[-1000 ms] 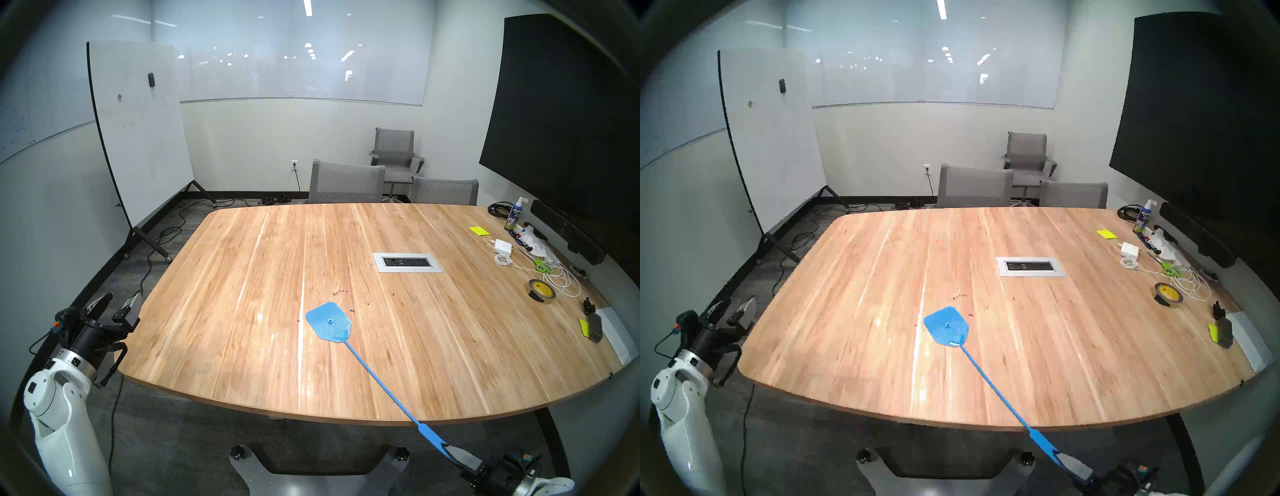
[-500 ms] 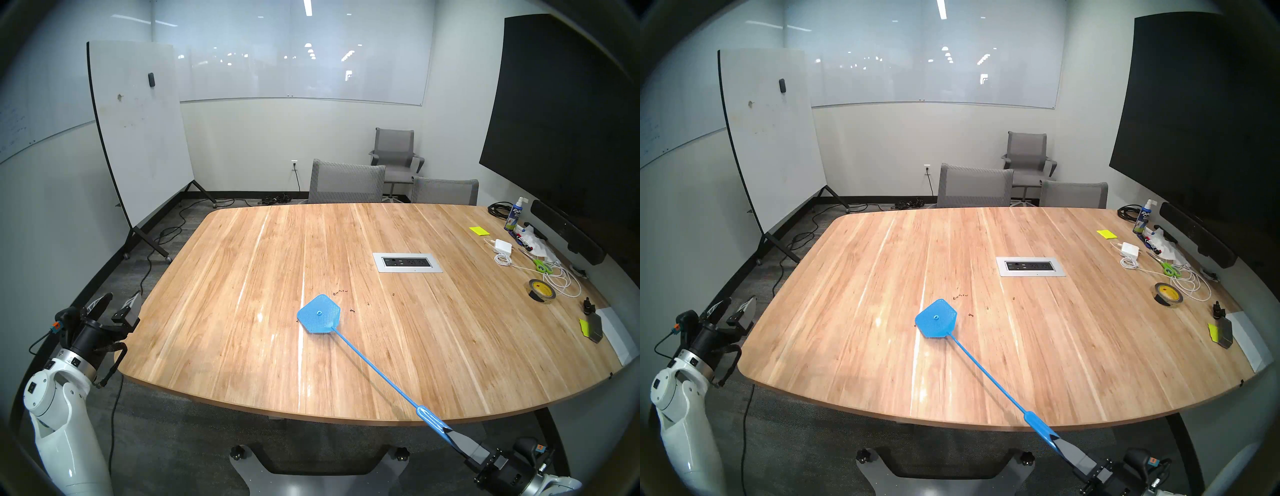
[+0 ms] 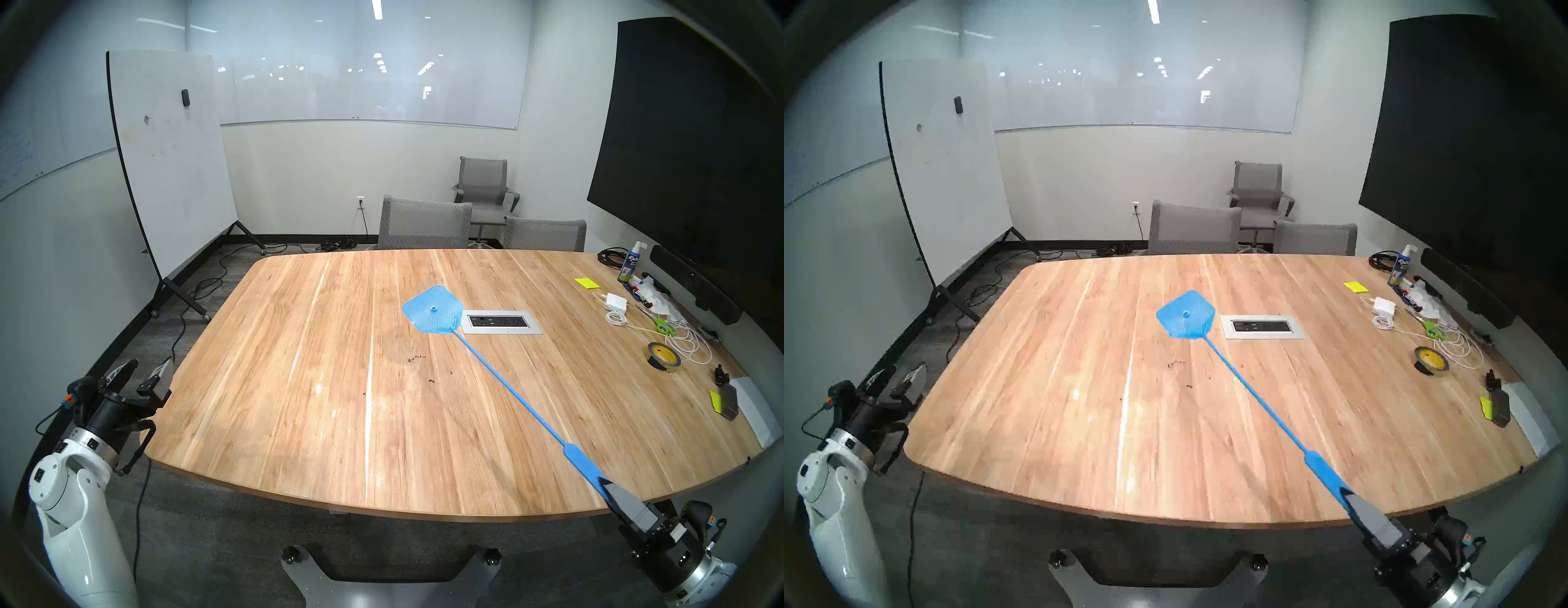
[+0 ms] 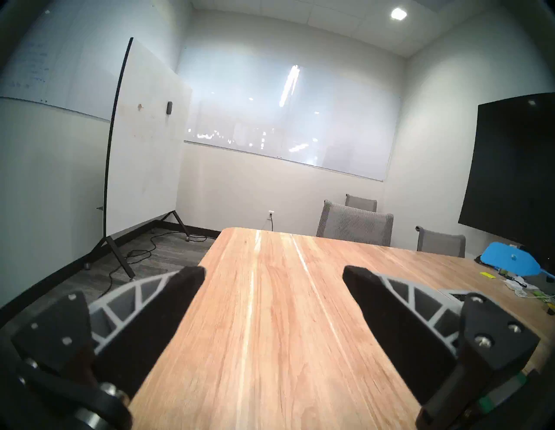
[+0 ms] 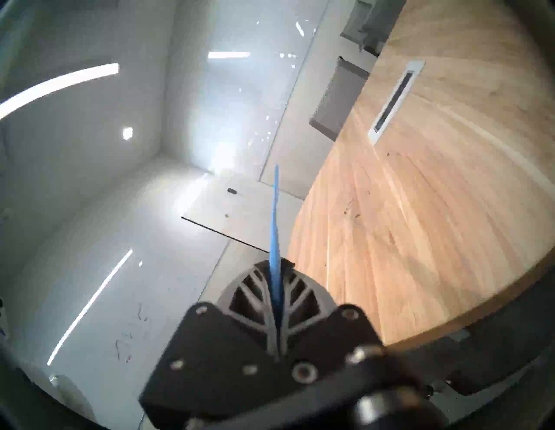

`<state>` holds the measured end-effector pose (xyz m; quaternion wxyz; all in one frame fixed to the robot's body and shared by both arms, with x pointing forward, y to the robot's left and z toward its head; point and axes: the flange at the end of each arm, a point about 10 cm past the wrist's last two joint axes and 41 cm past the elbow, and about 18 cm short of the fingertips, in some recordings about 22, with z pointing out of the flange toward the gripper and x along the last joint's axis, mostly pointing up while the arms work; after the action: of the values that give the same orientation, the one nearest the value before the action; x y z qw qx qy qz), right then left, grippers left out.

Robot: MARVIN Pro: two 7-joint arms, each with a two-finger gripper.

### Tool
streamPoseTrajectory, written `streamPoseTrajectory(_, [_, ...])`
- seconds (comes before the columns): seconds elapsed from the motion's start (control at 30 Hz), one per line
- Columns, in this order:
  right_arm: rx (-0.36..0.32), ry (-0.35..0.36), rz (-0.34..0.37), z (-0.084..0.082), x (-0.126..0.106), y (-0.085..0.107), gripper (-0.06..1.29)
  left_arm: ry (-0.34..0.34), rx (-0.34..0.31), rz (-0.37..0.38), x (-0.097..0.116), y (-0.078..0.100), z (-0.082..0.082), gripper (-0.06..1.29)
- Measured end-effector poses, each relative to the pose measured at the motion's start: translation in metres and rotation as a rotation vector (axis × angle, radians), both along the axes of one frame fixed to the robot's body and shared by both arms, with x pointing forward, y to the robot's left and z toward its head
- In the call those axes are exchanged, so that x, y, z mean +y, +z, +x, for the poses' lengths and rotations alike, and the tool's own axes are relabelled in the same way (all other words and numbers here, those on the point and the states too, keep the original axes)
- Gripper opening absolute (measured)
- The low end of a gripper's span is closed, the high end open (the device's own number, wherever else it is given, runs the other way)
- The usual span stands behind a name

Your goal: Swat a bug on table

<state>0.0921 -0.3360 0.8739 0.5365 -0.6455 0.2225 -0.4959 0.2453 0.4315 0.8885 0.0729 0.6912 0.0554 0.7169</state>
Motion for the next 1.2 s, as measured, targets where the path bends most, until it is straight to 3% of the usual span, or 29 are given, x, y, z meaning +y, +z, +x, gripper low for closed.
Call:
streamPoseTrajectory(0.17, [0.066, -0.011, -0.020, 0.016, -0.001, -0.009, -0.03, 0.000, 0.000, 0.000, 0.000, 0.000, 0.000, 1.25])
streamPoseTrajectory(0.43, [0.300, -0.005, -0.086, 0.033, 0.009, -0.064, -0.03, 0.000, -0.001, 0.001, 0.000, 0.000, 0.000, 1.25])
streamPoseTrajectory(0.6, [0.353, -0.056, -0.125, 0.043, 0.009, -0.064, -0.03, 0.000, -0.001, 0.001, 0.000, 0.000, 0.000, 1.25])
streamPoseTrajectory(0.8, [0.309, -0.105, -0.121, 0.049, 0.006, -0.037, -0.03, 0.000, -0.001, 0.001, 0.000, 0.000, 0.000, 1.25])
streamPoseTrajectory(1.2, [0.090, -0.105, -0.029, 0.032, 0.005, 0.030, -0.03, 0.000, -0.001, 0.001, 0.000, 0.000, 0.000, 1.25])
